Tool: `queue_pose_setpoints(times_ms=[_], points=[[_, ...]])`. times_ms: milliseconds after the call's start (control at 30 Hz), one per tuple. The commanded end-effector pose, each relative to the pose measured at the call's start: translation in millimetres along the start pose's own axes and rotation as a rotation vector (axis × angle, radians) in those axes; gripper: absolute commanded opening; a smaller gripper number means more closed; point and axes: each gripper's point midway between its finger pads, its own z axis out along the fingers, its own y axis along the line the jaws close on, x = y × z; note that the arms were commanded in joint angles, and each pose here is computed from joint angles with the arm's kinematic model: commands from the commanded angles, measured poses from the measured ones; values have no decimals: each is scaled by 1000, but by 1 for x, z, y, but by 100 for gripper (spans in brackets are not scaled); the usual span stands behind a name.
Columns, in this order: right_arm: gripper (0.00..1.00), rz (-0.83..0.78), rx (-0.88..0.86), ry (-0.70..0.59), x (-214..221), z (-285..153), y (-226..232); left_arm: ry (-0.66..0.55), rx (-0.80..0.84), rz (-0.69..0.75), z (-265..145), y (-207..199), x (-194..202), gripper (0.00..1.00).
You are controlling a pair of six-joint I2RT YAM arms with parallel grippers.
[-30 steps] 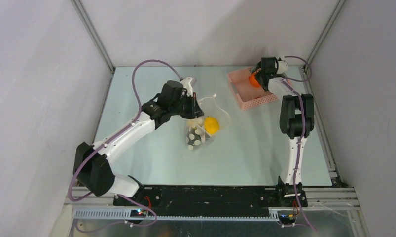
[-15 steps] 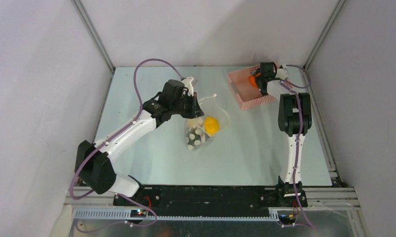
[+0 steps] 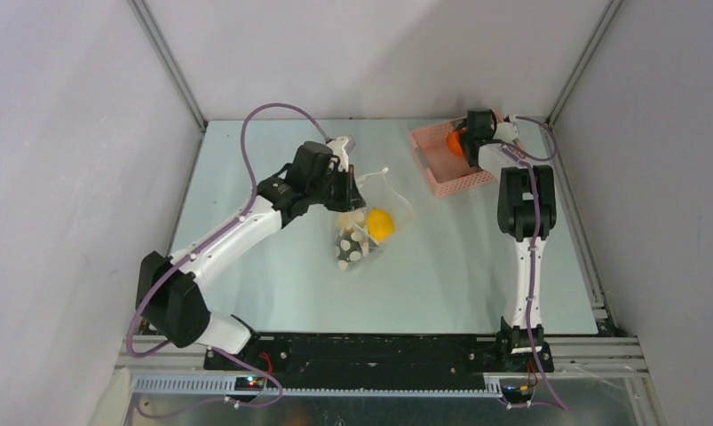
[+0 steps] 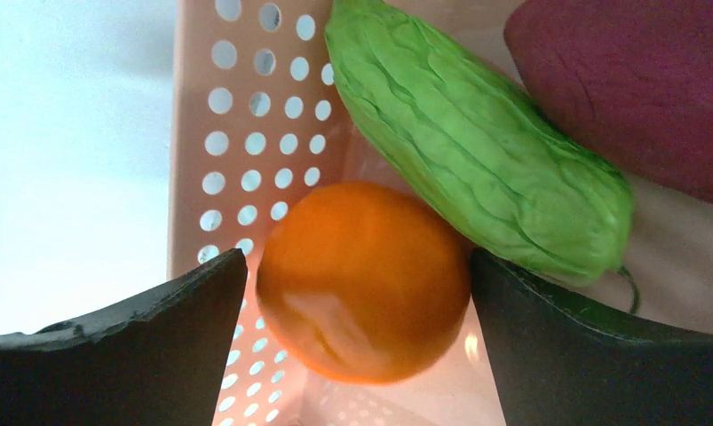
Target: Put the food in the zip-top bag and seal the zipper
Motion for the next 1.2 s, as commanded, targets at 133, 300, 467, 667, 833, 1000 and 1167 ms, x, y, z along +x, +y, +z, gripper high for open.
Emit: queue_pose_setpoints(times_ms=[133, 300, 467, 667, 833, 1000, 1167], points=[[99, 40, -21, -25, -2, 15, 5, -34, 1, 31, -1, -4, -19, 0], [91, 19, -61, -23, -3, 13, 15, -38, -3, 34, -1, -4, -21, 0], [91, -72, -78, 23, 9, 6, 17, -35, 0, 34, 0, -4, -21, 0], [92, -172, -90, 57, 18, -9, 11, -34, 2, 32, 0, -4, -20, 0], [92, -240, -94, 102, 25, -17, 7, -39, 7, 34, -2, -5, -20, 0], [93, -262, -108, 135, 31, -21, 9, -42, 15, 33, -2, -7, -20, 0], [93, -249, -98, 148, 38, -18, 11, -47, 13, 34, -4, -7, -22, 0]])
